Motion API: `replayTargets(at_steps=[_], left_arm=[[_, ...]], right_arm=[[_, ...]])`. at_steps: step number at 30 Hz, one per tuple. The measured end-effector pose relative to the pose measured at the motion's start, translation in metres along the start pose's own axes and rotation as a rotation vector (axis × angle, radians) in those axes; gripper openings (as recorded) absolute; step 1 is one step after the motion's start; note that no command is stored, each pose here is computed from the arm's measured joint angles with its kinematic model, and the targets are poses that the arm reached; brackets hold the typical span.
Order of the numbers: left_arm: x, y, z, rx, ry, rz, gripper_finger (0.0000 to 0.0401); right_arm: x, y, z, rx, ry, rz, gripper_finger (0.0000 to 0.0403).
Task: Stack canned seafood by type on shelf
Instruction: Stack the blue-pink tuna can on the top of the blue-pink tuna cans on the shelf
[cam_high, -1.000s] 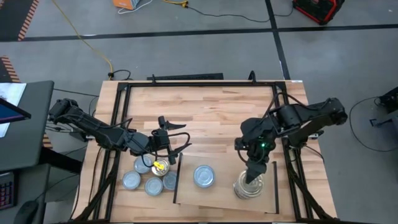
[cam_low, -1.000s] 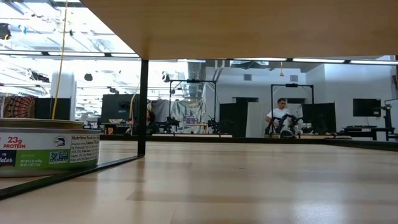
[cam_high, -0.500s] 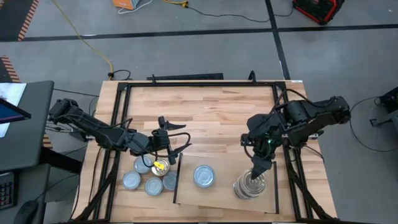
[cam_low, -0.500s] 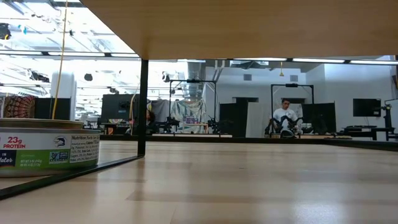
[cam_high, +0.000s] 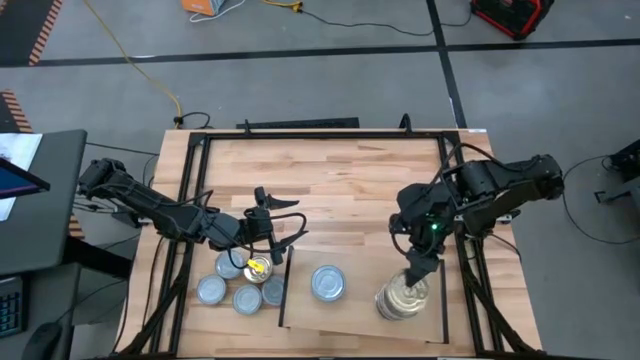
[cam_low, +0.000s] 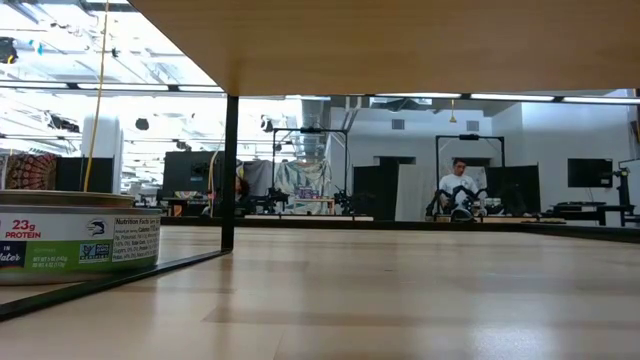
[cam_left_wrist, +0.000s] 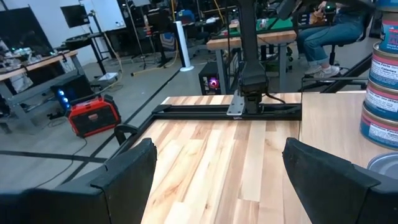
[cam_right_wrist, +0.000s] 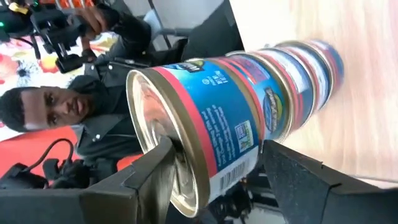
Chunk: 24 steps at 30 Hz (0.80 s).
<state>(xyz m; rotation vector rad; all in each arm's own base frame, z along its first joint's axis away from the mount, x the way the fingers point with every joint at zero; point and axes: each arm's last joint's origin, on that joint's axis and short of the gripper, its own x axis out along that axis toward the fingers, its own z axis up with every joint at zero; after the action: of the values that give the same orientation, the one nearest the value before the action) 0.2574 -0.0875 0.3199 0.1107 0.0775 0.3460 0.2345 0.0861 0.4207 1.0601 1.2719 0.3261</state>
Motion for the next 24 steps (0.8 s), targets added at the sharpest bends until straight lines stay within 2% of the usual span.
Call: replayTargets(at_steps=[24], left_arm=[[0.0,0.0,-0.0004,-0.003,0.004,0.0,0.0333]], right_arm=[[0.004,0.005,-0.0081,0.004,0.039,0.004,0.0265]])
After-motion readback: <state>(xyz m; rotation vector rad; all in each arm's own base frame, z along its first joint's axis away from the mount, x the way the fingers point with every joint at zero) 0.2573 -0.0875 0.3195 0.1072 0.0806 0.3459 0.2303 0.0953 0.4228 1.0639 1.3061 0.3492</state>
